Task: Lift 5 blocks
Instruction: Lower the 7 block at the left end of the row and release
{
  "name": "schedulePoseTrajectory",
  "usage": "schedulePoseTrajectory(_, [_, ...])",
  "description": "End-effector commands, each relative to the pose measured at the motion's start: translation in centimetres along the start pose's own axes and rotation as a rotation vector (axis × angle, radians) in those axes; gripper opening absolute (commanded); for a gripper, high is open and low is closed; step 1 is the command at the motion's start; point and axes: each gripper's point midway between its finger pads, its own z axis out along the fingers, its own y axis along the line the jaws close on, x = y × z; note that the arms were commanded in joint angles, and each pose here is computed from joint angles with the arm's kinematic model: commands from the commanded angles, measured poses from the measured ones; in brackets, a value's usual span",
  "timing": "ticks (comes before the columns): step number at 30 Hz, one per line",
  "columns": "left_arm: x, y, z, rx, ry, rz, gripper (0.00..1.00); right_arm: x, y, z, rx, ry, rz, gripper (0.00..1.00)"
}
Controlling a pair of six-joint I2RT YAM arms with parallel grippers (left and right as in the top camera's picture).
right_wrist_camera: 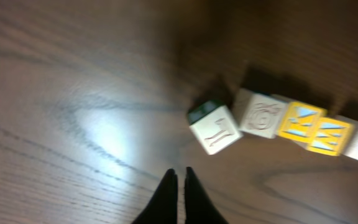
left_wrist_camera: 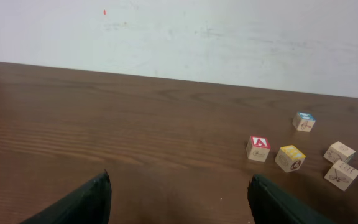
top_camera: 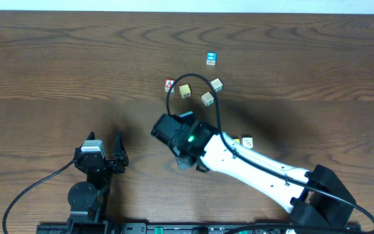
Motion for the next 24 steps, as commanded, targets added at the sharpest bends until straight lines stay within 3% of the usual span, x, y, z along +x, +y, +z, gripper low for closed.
schedulePoseTrajectory(1, [1.6,0.6,0.1,-0.03,0.047,-0.007,0.71,1.9,0.5,2.0,0.026,0.038,-0.054,0.02])
schedulePoseTrajectory(14, [1.6,0.6,0.1,-0.03,0.047,-0.007,0.71,3.6,-1.1,5.1,0.082,0.032,-0.064,0.12])
schedulePoseTrajectory(24, [1.6,0.6,0.1,-0.03,0.047,-0.007,0.71,3.5,-2.1,6.1,0.096,0.022,-0.038,0.13])
